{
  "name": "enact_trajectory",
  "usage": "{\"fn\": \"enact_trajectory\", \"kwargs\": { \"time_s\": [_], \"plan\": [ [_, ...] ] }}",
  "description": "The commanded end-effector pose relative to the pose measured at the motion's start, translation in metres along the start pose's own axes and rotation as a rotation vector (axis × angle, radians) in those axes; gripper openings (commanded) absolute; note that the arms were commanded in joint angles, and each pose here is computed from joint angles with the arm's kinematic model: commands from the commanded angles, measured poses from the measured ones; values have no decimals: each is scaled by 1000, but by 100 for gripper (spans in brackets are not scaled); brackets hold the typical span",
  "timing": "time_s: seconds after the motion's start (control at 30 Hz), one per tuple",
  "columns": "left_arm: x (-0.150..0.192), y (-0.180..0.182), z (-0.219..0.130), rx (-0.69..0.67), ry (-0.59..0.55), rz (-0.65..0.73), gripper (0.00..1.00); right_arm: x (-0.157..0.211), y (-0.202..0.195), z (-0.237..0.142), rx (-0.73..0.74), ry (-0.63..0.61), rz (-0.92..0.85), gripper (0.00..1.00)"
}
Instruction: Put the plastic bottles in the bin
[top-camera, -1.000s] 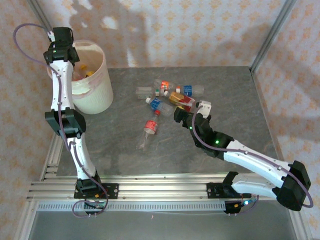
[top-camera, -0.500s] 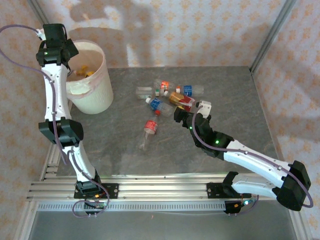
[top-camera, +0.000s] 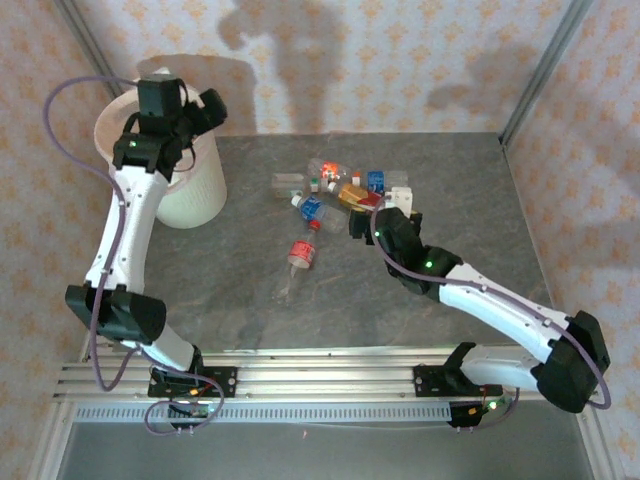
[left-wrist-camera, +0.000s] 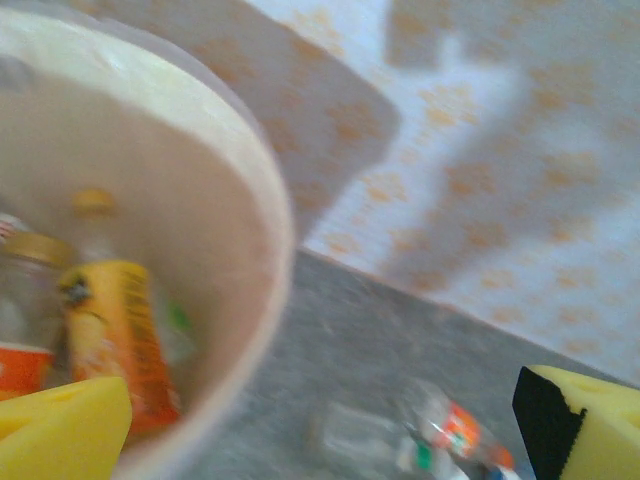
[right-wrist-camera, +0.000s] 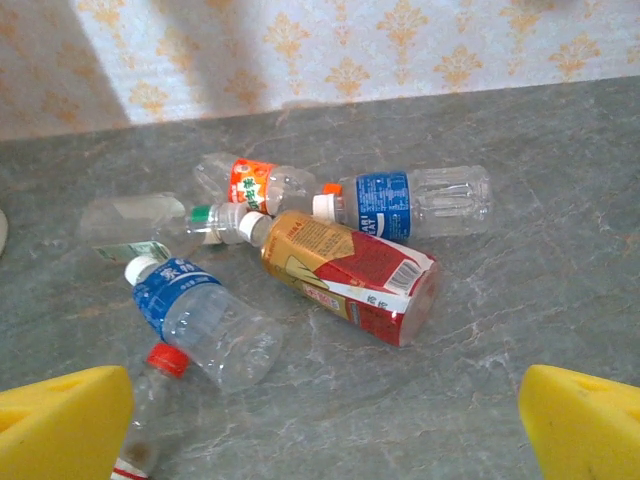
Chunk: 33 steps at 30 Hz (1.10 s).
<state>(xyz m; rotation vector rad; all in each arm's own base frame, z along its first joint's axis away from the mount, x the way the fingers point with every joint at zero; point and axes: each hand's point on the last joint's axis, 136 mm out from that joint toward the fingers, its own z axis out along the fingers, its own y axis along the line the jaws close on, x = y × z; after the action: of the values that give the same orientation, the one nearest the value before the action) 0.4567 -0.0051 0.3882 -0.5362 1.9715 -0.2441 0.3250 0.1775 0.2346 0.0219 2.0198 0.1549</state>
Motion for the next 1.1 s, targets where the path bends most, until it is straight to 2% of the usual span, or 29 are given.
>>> {"fn": "enact_trajectory", "kwargs": {
  "time_s": [0.0,0.1,0.2,0.33,0.47,0.6,0.73,1.07],
  "plan": [
    [10,-34,-16,149,-7,-58,100,6,-1,12,-28,93,-100,99],
    [41,-57,-29,248,57,-32,100,14,-12,28,-28,174,-105,99],
    [65,-64,-39,309,124,-57,100,26,-26,46,-21,267,-95,99],
    [93,-58,-45,334,184,-75,100,47,-27,68,-128,402,-198,99],
    [118,-41,-45,302,223,-119,100,56,-37,91,-211,527,-309,99],
    [147,-38,-47,338,278,-163,100,64,-52,118,-221,631,-461,99],
    [154,-27,-57,303,267,-158,100,77,-52,141,-314,683,-597,99],
    [159,-9,-61,234,246,-175,100,86,-52,182,-364,748,-698,99]
  ]
}}
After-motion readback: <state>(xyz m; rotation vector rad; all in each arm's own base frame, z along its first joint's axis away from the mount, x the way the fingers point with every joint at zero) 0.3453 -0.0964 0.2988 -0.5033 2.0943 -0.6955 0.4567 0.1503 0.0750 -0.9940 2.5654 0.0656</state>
